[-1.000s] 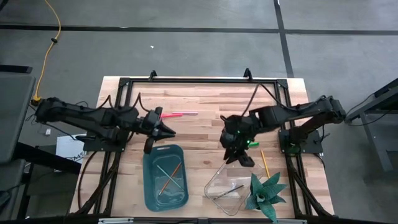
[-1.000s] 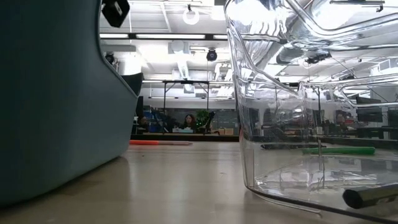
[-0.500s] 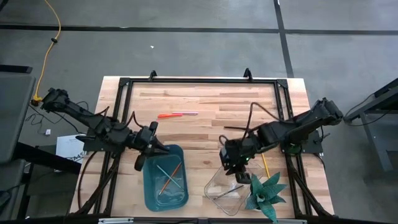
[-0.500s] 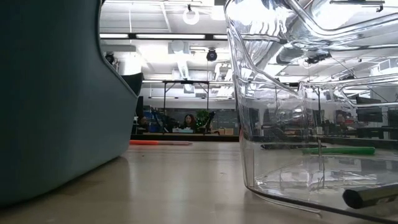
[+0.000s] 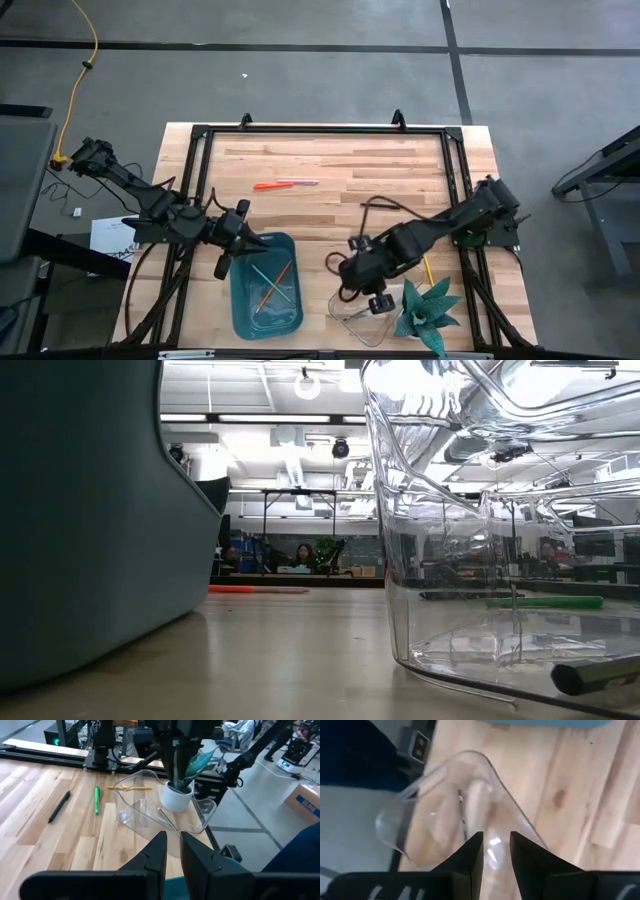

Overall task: Sort pens & pencils
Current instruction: Put the dark blue pencil into the blue bin

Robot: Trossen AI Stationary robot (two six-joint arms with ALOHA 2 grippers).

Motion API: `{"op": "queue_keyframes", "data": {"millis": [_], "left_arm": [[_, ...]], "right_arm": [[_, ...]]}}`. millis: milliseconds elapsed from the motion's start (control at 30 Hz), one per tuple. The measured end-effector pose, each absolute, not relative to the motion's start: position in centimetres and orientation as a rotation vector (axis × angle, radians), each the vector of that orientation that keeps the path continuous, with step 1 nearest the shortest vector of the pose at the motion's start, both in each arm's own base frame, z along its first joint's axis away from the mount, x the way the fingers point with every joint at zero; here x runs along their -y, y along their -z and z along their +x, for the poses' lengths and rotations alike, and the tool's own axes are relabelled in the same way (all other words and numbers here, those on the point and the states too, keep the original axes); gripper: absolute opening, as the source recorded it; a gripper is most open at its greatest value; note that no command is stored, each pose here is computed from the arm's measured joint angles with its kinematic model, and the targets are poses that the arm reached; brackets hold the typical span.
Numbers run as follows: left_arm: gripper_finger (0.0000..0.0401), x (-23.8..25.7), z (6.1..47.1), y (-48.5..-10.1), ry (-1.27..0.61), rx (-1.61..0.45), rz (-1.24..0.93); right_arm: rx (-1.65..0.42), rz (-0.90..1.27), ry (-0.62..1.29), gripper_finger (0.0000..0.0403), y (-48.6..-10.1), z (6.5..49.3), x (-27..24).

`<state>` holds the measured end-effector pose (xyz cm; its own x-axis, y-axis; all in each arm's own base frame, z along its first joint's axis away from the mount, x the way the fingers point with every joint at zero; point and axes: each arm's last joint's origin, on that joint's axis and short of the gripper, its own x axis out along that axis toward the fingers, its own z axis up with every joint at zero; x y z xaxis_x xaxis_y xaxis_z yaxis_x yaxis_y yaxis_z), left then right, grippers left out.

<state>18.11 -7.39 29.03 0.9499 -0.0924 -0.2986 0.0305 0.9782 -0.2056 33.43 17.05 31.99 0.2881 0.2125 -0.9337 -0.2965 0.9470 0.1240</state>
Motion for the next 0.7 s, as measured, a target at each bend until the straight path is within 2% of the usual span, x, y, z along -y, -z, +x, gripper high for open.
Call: {"op": "queue_keyframes", "data": {"millis": [300,700], "left_arm": [[0.0042,7.3,17.9,-28.5,0.054,-0.367,-0.177],[0.0042,7.2,17.8,-28.2,0.049,-0.403,-0.156]], "right_arm": [[-1.348,-0.211,-0.367,0.0087,-29.9,34.0,-19.5],[-1.379,-0.173,-0.356,0.0087,-27.9,33.2,-23.3]]}}
